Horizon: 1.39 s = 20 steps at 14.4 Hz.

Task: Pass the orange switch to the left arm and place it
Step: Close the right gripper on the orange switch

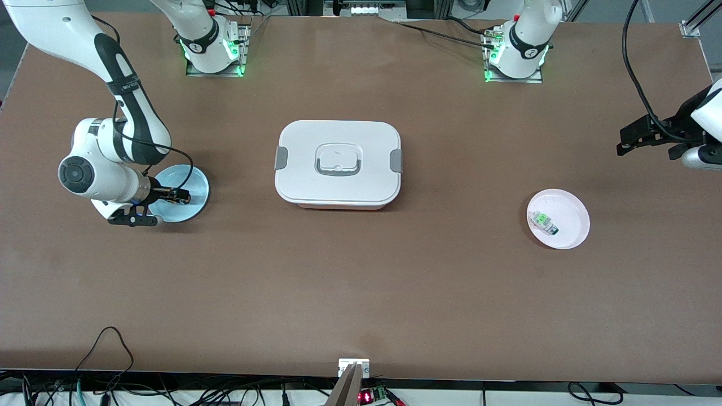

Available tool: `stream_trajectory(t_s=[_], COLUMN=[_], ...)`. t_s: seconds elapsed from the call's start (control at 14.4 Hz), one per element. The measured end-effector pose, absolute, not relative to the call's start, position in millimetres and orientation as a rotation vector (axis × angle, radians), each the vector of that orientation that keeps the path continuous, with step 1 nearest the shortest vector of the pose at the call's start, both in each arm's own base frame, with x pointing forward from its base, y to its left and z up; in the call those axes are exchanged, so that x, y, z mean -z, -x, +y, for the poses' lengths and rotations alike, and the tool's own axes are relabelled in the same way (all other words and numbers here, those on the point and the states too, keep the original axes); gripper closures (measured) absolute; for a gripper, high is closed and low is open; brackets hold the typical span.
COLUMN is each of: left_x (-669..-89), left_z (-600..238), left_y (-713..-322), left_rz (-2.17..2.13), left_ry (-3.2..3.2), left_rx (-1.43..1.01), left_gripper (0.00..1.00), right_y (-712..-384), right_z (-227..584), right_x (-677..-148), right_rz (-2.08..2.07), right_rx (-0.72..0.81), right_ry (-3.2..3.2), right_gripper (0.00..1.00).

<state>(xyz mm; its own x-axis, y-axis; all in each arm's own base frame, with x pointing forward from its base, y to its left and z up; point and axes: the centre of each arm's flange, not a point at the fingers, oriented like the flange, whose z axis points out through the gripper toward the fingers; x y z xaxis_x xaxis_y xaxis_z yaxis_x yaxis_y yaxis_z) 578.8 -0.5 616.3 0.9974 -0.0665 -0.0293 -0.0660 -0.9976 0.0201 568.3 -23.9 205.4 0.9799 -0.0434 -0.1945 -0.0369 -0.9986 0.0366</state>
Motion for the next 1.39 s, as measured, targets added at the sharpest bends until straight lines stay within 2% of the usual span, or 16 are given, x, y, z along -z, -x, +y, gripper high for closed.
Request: stream_trajectory(t_s=[0.62, 0.69, 0.76, 0.83, 1.18, 1.39], left_x=[-616.9, -616.9, -616.9, -617.0, -618.4, -618.6], left_z=[-0.5, -0.5, -0.5, -0.5, -0.7, -0.8], left_y=[-578.6, -578.6, -578.6, -578.6, -578.7, -578.7], left_rz=[-0.104, -0.104, -0.104, -0.104, -0.104, -0.104], left_ry=[-3.12, -3.12, -3.12, -3.12, -3.121, -3.121], left_rx=[0.045, 0.045, 0.045, 0.045, 0.04, 0.039], left_gripper=[0.0, 0.0, 0.0, 0.0, 0.0, 0.0], right_y=[-559.0, -558.9, -558.8, -558.9, -560.0, -562.3], right_z=[-32.6, -32.6, -32.6, -32.7, -32.8, -29.9], right_x=[-176.3, -175.7, -175.5, -175.7, -178.2, -198.4], right_rz=[-0.07, -0.07, -0.069, -0.066, 0.12, 0.178], right_rx=[0.323, 0.325, 0.325, 0.325, 0.324, 0.359], right_ry=[-3.093, -3.093, -3.093, -3.093, -3.104, -3.1], right_gripper=[0.02, 0.04, 0.19, 0.27, 0.27, 0.27])
